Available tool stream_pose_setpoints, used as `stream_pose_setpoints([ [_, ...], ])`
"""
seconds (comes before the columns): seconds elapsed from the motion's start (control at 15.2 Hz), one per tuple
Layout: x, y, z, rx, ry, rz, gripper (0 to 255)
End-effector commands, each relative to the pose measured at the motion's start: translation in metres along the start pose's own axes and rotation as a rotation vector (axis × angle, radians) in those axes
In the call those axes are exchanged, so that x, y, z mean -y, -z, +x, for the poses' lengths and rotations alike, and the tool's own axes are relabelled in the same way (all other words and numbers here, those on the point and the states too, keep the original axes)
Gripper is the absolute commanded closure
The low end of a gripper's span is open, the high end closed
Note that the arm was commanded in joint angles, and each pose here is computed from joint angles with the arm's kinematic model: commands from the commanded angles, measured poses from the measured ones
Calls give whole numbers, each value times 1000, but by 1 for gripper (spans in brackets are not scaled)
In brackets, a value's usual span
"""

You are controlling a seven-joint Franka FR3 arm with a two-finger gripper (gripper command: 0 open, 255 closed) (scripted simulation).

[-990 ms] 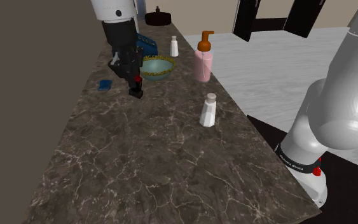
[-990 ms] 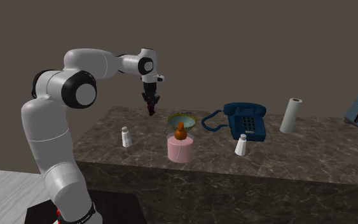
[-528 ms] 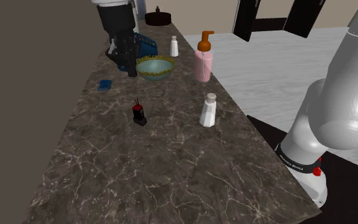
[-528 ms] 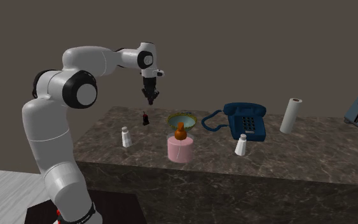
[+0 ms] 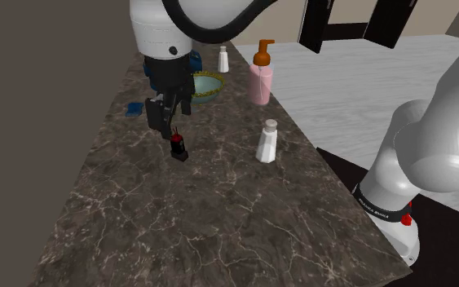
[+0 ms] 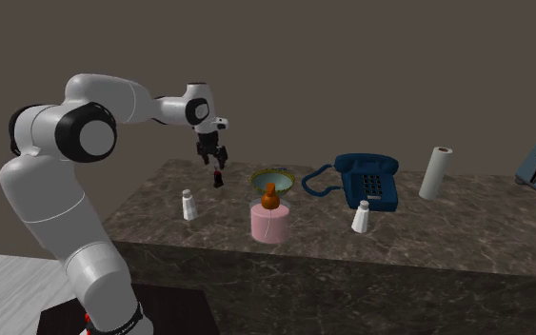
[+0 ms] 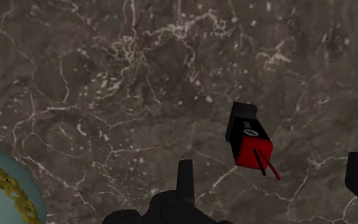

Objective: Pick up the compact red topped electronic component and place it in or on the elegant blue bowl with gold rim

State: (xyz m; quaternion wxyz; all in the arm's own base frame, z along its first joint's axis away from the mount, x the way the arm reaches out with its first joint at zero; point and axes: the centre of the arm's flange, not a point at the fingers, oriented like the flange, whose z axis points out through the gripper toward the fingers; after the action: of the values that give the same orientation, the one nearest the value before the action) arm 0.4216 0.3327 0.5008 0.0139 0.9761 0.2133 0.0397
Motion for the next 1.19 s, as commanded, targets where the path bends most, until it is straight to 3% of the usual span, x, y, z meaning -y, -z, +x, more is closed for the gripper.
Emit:
stream_pose_setpoints([
  [0.0,7,-12,-15,-33,8,-6,0],
  [0.46,7,-52,-14,-33,8,-6,0],
  [0.99,7,-52,-14,-33,8,-6,0],
  [1.06,7,-52,-14,-33,8,-6,255],
  [1.12,7,-52,-14,-33,8,-6,255],
])
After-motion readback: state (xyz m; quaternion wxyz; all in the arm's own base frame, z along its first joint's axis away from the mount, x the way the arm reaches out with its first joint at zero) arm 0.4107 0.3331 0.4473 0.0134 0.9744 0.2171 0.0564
